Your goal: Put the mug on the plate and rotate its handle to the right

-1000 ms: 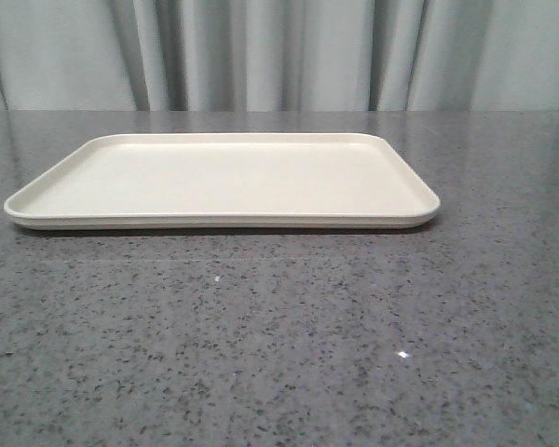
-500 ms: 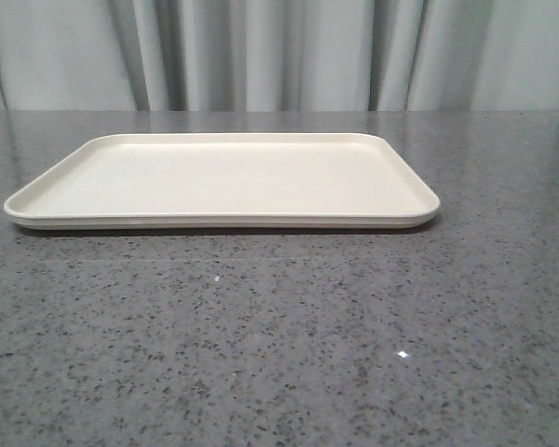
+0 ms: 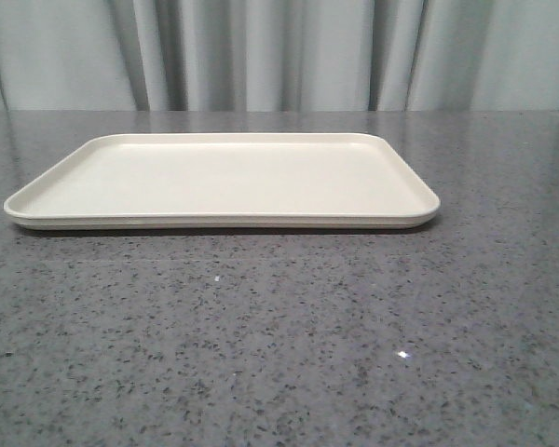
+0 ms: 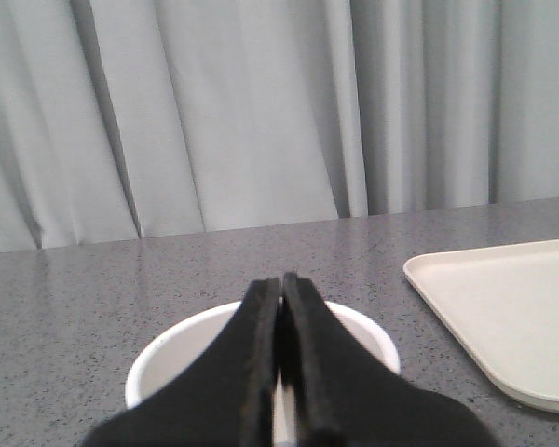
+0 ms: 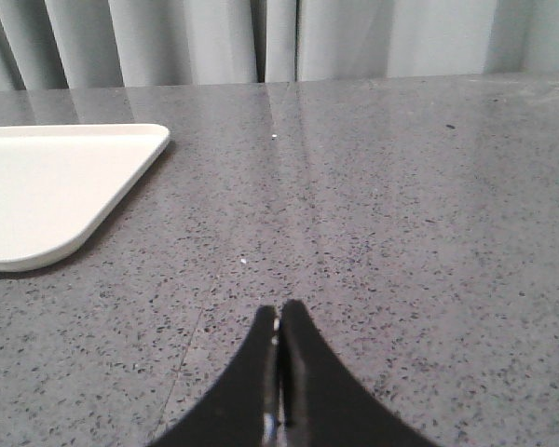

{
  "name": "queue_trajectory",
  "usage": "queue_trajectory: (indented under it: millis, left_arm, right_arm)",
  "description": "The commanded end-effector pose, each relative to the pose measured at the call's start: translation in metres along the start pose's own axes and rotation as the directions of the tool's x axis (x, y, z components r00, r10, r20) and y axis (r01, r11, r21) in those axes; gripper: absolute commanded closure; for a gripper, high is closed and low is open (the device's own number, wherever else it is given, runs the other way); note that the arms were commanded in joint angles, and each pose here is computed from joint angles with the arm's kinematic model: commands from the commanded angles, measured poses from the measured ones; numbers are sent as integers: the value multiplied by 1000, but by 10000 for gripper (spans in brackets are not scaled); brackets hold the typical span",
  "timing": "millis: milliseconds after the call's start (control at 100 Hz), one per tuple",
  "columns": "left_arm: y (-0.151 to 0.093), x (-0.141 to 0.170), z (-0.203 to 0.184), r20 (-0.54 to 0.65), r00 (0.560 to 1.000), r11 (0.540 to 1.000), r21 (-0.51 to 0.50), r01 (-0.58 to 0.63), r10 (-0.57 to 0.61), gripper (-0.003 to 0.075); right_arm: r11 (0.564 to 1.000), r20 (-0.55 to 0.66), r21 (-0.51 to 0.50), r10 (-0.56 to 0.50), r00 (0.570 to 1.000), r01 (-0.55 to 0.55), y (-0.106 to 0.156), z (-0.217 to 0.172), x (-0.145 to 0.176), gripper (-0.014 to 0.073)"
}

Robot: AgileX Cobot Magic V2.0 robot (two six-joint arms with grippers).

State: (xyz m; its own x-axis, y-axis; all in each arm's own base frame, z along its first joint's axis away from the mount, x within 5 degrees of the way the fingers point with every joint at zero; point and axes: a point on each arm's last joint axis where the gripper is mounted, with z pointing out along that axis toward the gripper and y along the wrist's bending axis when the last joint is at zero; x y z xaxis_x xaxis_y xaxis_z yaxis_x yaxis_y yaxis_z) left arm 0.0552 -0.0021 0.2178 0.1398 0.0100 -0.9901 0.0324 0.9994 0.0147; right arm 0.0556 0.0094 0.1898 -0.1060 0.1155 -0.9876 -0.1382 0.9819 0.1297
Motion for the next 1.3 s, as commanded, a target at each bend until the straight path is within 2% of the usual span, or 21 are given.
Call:
queue_trajectory:
  millis: [0, 490, 780, 930, 1050, 1290]
  left_arm:
    - [-1, -7, -3, 108, 994, 1000, 10, 5, -6, 740]
    - [-1, -7, -3, 108, 994, 1000, 10, 5, -6, 740]
    - [0, -12, -3, 165, 980, 994, 15, 107, -108, 740]
    - [2, -18, -5, 231, 950, 977, 22, 211, -211, 740]
    - [7, -27, -6, 264, 893, 929, 28, 370, -364, 740]
    - [5, -60, -11, 273, 881, 921, 61, 385, -386, 740]
  right_arm:
    - [1000, 103, 2, -12, 995, 12, 0, -2, -9, 708]
    - [1000, 104, 1, -9, 995, 9, 0, -2, -9, 708]
    - [1000, 126, -3, 17, 992, -17, 0, -2, -11, 708]
    - [998, 157, -11, 68, 985, -67, 0, -2, -14, 708]
    - [990, 182, -24, 138, 974, -136, 0, -3, -17, 708]
    - [987, 276, -51, 161, 948, -152, 4, -12, -47, 708]
